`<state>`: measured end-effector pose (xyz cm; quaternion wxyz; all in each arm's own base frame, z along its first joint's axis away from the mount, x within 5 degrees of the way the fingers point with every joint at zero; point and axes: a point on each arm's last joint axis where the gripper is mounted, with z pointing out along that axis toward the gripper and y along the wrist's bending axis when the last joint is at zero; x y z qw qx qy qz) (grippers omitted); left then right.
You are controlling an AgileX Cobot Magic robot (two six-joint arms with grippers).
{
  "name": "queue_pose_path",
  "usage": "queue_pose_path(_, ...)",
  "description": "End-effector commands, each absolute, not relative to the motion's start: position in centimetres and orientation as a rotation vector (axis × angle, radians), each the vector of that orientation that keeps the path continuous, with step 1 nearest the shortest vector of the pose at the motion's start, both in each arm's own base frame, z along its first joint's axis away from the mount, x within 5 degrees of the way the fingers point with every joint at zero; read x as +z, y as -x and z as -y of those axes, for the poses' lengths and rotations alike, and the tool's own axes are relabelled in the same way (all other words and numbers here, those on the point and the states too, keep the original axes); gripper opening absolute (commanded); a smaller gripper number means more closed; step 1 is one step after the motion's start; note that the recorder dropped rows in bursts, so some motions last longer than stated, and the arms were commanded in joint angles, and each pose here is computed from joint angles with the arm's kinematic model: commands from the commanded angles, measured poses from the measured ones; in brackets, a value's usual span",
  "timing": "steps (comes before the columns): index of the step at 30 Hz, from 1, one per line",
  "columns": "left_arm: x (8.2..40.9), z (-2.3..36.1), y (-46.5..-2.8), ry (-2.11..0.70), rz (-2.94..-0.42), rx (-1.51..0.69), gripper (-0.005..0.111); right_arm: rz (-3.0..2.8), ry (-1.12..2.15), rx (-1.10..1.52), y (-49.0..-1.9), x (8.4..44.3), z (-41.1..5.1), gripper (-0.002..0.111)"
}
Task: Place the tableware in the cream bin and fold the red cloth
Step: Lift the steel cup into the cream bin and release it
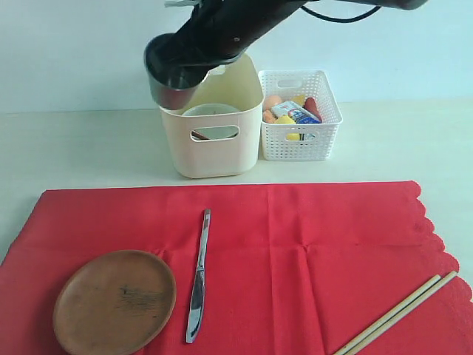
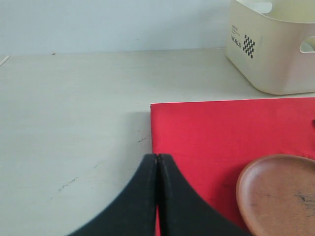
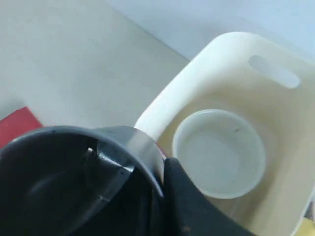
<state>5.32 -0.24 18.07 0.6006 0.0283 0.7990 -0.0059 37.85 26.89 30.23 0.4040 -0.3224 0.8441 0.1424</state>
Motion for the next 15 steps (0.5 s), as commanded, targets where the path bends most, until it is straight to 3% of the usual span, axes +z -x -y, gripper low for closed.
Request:
queue_pose_path(1, 18.1, 0.3, -5.3, -0.059, -1.840, -0.023, 0.000, -2.071, 0.668, 0.343, -41.0, 29.6, -24.6, 0.000)
queue_pose_path(8, 18.1, 0.3, -5.3, -0.059, -1.840, -0.023, 0.000, -2.052, 0.476, 0.341, -45.2, 25.9, -21.9, 0.000)
queue_pose_path(15, 18.1, 0.3, -5.3, -0.059, -1.840, -0.023, 0.000, -2.145, 0.505, 0.290, -47.9, 19.2, -21.8, 0.000)
